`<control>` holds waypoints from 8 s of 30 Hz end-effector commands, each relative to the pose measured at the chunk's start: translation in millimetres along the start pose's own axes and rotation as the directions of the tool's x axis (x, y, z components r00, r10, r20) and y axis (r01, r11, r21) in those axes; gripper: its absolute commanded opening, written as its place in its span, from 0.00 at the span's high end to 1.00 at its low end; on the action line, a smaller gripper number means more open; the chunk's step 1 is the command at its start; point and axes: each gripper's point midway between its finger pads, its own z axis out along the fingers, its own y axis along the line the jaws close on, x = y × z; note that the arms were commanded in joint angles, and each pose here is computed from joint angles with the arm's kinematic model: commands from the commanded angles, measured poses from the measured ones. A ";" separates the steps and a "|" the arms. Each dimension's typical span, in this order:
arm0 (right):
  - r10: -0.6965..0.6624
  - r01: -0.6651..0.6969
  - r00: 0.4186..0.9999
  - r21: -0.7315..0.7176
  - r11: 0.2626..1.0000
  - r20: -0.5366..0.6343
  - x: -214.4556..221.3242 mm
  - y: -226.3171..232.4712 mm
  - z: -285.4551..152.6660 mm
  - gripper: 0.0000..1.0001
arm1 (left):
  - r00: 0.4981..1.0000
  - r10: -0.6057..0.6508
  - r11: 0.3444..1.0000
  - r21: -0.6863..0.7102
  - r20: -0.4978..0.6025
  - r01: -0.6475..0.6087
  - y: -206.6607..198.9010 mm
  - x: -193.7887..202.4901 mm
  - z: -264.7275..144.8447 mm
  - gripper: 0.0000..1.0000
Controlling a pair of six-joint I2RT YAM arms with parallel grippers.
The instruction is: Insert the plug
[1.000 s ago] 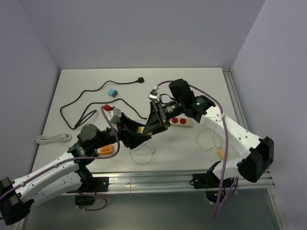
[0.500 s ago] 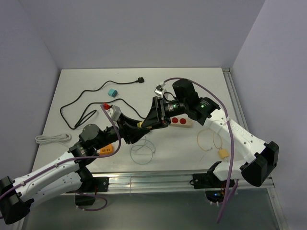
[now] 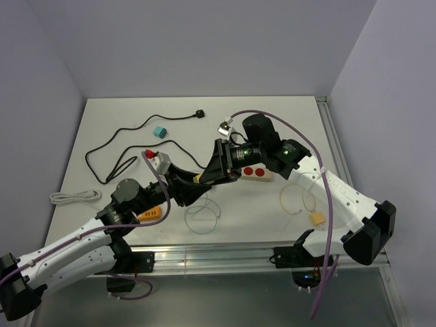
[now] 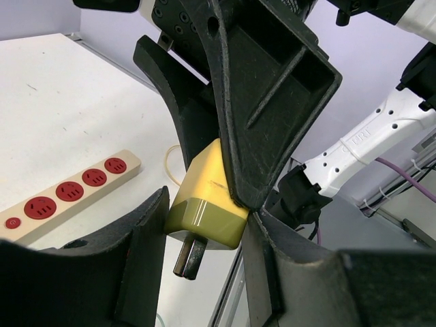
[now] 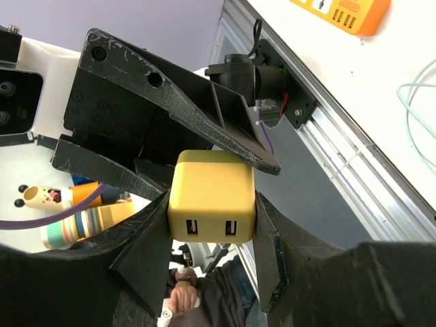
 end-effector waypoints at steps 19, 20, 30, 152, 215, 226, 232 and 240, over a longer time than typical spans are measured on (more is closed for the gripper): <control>-0.099 0.089 0.987 0.087 0.992 0.124 -26.6 -1.5 -5.8 0.46 | 0.994 -0.012 1.000 0.002 0.110 0.012 -6.2 -26.4 -4.7 1.00; -0.101 0.090 0.986 0.089 0.992 0.130 -28.5 -1.7 -5.8 0.46 | 0.993 -0.012 1.000 0.001 0.114 0.012 -5.8 -26.8 -5.0 1.00; -0.112 0.105 0.990 0.084 0.991 0.086 -23.5 -3.1 -3.4 0.41 | 0.994 0.011 1.000 -0.005 0.111 -0.010 -3.7 -25.1 -4.9 1.00; 0.008 -0.208 0.974 0.891 0.404 0.224 -104.5 -266.4 -132.0 1.00 | 0.957 -0.086 0.788 -0.569 0.276 0.234 89.7 -46.7 -46.7 0.05; 0.177 -0.245 0.964 0.928 0.282 0.200 -47.9 -365.8 -85.3 1.00 | 0.960 -0.133 0.820 -0.517 0.247 0.246 89.1 -25.1 -30.1 0.06; 0.214 -0.229 0.961 0.941 0.249 0.178 -44.2 -390.7 -83.4 1.00 | 0.959 -0.150 0.815 -0.519 0.241 0.258 90.3 -20.1 -29.2 0.06; 0.234 -0.221 0.958 0.949 0.226 0.167 -41.0 -396.4 -83.8 1.00 | 0.960 -0.167 0.805 -0.531 0.225 0.265 91.2 -16.9 -27.6 0.06; 0.258 -0.222 0.954 0.942 0.253 0.155 -33.9 -394.6 -80.5 1.00 | 0.954 -0.198 0.809 -0.512 0.227 0.290 87.3 -15.5 -25.3 0.07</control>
